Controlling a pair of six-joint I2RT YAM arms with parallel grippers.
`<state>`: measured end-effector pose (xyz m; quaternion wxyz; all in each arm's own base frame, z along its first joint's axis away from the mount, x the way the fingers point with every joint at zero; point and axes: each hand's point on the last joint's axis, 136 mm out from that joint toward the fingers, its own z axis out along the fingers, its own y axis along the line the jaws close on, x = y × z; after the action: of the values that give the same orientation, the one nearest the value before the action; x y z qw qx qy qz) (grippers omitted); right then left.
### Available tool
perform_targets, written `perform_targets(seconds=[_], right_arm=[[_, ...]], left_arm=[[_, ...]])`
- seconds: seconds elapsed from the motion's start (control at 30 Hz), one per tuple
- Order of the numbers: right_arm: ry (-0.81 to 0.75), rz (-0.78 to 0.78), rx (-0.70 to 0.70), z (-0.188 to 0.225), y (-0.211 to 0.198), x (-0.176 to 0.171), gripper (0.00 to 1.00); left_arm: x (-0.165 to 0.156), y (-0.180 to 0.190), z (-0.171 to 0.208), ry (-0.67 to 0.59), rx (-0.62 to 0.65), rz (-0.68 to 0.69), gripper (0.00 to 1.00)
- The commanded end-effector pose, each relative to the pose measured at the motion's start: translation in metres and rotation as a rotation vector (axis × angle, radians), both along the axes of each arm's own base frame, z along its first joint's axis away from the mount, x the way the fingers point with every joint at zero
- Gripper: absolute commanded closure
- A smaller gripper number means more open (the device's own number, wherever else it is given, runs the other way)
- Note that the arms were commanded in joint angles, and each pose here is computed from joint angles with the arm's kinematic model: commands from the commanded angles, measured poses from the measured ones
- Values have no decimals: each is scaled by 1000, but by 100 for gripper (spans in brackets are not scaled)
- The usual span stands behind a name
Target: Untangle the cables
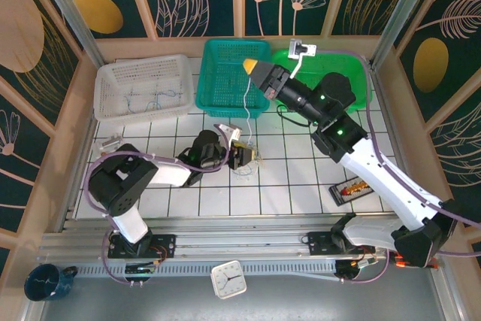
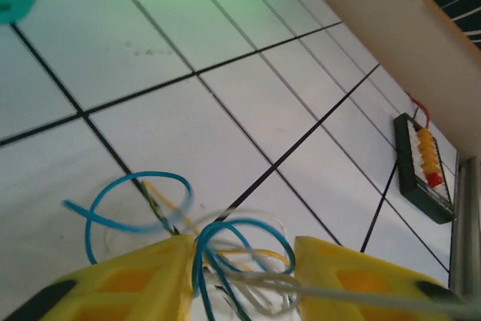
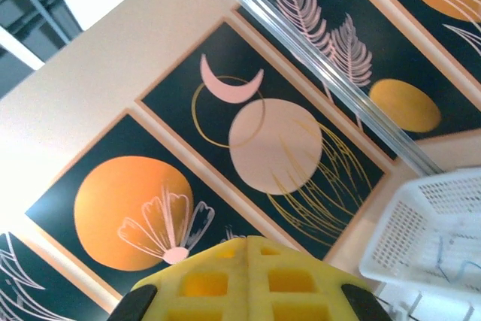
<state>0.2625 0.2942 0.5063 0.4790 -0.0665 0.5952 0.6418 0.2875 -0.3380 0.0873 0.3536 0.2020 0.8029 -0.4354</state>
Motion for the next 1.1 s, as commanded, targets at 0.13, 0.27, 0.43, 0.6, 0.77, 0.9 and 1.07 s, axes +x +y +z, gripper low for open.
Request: perform_targets(seconds=[0.13, 0.27, 0.43, 0.6, 0.77, 0.9, 1.07], right_arm=[[-177, 34, 154, 88, -18, -14, 100], [-242, -17, 225, 121, -49, -12, 100], [-313, -88, 290, 150, -84, -15, 100], [-342, -138, 296, 158, -95, -11, 100], [-312, -190, 256, 141, -96, 12, 100], [-259, -220, 218, 117, -92, 38, 100], [-210, -242, 172, 90, -84, 75, 100]], left_arm=[[-7, 6, -22, 20, 3, 13, 76], [-14, 15, -32, 32, 22, 27, 76], [-18, 20, -35, 38, 28, 35, 76], [-18, 20, -31, 34, 18, 35, 75], [-18, 18, -17, 31, -7, 32, 59], [-18, 18, 12, 1, -52, 37, 39], [-20, 23, 33, -19, -80, 59, 21]])
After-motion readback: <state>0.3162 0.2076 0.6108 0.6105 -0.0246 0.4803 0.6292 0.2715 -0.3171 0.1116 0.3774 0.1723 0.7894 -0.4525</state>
